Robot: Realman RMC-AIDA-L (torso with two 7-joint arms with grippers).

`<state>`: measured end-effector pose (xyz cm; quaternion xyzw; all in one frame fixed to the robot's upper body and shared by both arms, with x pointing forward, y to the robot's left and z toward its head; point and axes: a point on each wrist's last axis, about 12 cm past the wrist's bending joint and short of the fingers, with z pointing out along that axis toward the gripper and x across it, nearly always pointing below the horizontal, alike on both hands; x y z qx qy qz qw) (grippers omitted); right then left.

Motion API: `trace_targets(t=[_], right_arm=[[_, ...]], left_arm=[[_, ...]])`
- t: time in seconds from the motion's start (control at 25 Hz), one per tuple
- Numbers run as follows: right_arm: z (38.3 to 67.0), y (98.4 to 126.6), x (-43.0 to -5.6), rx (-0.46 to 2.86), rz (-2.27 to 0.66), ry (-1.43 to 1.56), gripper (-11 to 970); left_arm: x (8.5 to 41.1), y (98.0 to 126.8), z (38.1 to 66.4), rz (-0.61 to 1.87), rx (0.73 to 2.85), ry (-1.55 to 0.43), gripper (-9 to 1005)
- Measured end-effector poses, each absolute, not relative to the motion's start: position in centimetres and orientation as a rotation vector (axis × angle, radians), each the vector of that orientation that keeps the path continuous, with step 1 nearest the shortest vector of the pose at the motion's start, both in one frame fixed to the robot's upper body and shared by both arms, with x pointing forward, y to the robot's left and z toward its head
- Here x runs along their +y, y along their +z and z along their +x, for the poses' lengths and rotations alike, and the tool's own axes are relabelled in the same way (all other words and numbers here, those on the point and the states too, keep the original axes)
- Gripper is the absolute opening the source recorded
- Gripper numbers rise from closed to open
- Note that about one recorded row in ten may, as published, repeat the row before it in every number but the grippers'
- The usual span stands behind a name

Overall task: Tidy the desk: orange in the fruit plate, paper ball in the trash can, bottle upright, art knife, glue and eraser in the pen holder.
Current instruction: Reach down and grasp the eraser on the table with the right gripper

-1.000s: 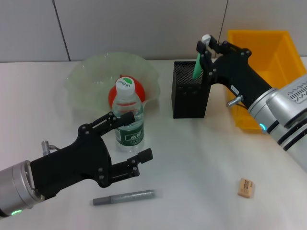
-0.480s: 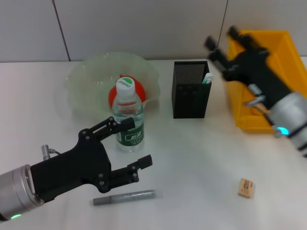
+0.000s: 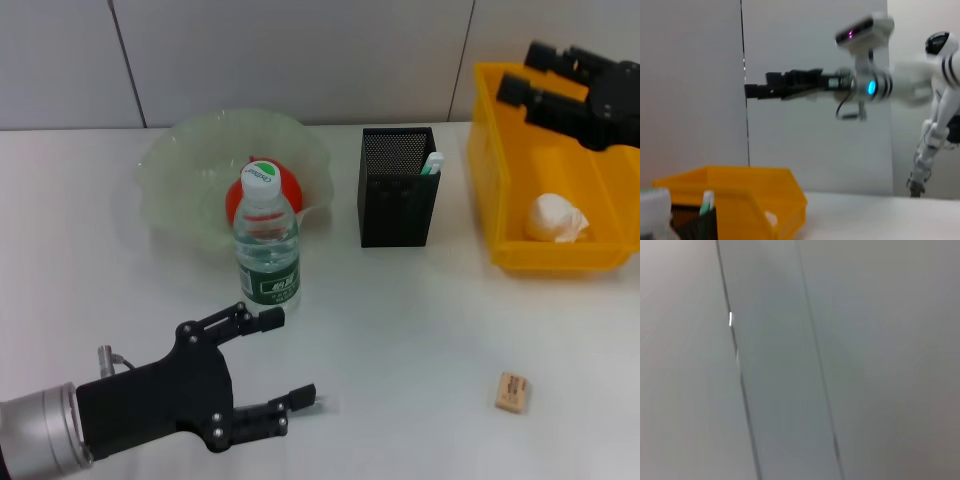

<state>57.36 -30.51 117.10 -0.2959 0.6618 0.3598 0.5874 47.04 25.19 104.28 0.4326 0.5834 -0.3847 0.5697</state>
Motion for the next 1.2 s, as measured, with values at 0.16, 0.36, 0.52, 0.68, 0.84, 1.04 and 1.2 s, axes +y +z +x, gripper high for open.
trace_targets(t=[0.16, 0.36, 0.52, 0.68, 0.84, 1.04, 1.2], right_arm=[[56.5, 121.6, -30.2, 1.802, -0.864, 0.694, 725], [55.4, 125.3, -28.7, 2.220, -0.985, 0.574, 721], [54.7, 125.9, -27.3, 2.459, -1.100, 0.554, 718], [54.1, 124.4, -25.5, 2.647, -1.279, 0.382, 716], [54.1, 123.1, -24.3, 2.683, -1.357, 0.316, 717], [54.7, 120.8, -22.6, 2.714, -1.431, 0.207, 716], [55.4, 119.4, -21.6, 2.669, -1.461, 0.160, 716]], left_arm=[[25.4, 103.7, 47.2, 1.030, 1.418, -0.879, 813], [25.4, 103.6, 47.2, 1.028, 1.432, -0.879, 813], [25.3, 103.6, 47.2, 1.033, 1.431, -0.881, 813], [25.2, 103.7, 47.3, 1.035, 1.432, -0.885, 813], [25.1, 103.7, 47.4, 1.033, 1.442, -0.901, 813], [25.1, 103.8, 47.5, 1.032, 1.444, -0.903, 813], [25.1, 103.7, 47.5, 1.031, 1.446, -0.905, 813]])
